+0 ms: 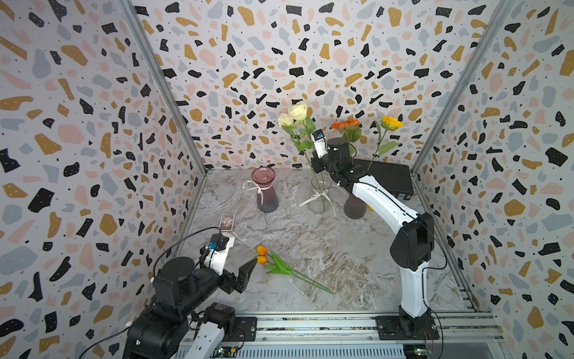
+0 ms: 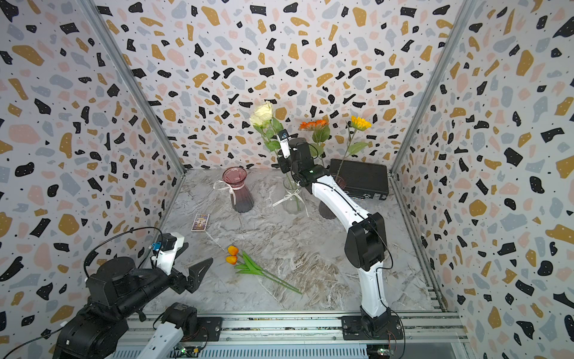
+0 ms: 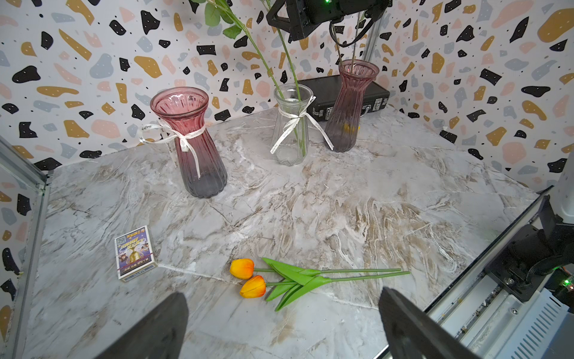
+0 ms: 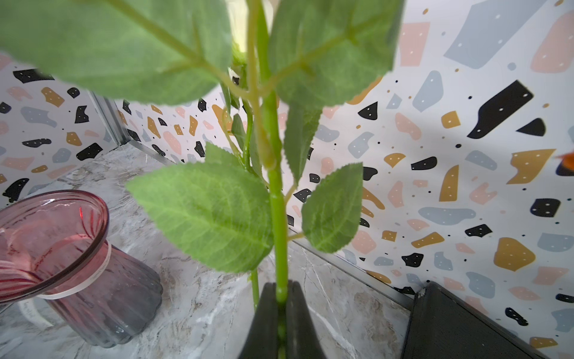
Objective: Arrange the flowers in different vases according to their variety
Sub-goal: Insert the flower into the vase.
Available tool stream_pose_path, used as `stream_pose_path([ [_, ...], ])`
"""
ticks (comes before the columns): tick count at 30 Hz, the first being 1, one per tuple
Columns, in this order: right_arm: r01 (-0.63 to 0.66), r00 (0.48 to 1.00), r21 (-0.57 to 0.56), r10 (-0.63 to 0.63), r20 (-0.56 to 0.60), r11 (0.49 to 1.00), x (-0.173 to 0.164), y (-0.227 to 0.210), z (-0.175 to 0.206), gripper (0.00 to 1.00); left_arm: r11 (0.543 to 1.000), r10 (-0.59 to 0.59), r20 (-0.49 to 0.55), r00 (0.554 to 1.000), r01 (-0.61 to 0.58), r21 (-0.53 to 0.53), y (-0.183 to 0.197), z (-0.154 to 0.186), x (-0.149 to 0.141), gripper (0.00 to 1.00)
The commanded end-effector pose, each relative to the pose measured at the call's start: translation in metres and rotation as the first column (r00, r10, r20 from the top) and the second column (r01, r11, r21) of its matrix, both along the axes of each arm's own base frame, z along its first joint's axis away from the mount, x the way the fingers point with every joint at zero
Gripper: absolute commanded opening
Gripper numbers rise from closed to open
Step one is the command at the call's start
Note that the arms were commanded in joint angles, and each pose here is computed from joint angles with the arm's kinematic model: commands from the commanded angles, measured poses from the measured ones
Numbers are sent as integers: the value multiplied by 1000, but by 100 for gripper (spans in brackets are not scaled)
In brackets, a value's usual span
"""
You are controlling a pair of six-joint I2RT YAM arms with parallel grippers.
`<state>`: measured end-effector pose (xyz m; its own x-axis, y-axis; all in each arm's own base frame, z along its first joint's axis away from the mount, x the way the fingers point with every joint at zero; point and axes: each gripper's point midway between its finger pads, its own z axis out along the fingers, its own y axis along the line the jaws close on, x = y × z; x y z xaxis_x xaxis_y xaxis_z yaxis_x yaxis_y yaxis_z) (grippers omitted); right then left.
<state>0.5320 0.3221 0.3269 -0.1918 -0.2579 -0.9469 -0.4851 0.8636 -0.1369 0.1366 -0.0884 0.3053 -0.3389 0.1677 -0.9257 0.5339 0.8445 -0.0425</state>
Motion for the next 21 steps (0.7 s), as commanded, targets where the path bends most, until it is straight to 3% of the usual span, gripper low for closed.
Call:
stream_pose_path([
  [1, 4, 1000, 1, -4, 7, 1000, 0, 1, -3, 0, 1000, -12, 30, 999, 12, -4, -3, 4, 5, 100],
  [14, 25, 997, -68, -29, -65, 997, 1, -5, -42, 0, 1000, -15, 29, 999, 15, -7, -3, 5, 4, 100],
  [21, -4, 997, -70, -1, -72, 998, -8, -5, -38, 42, 1000, -21, 29, 999, 22, -14, -5, 6, 3, 99],
])
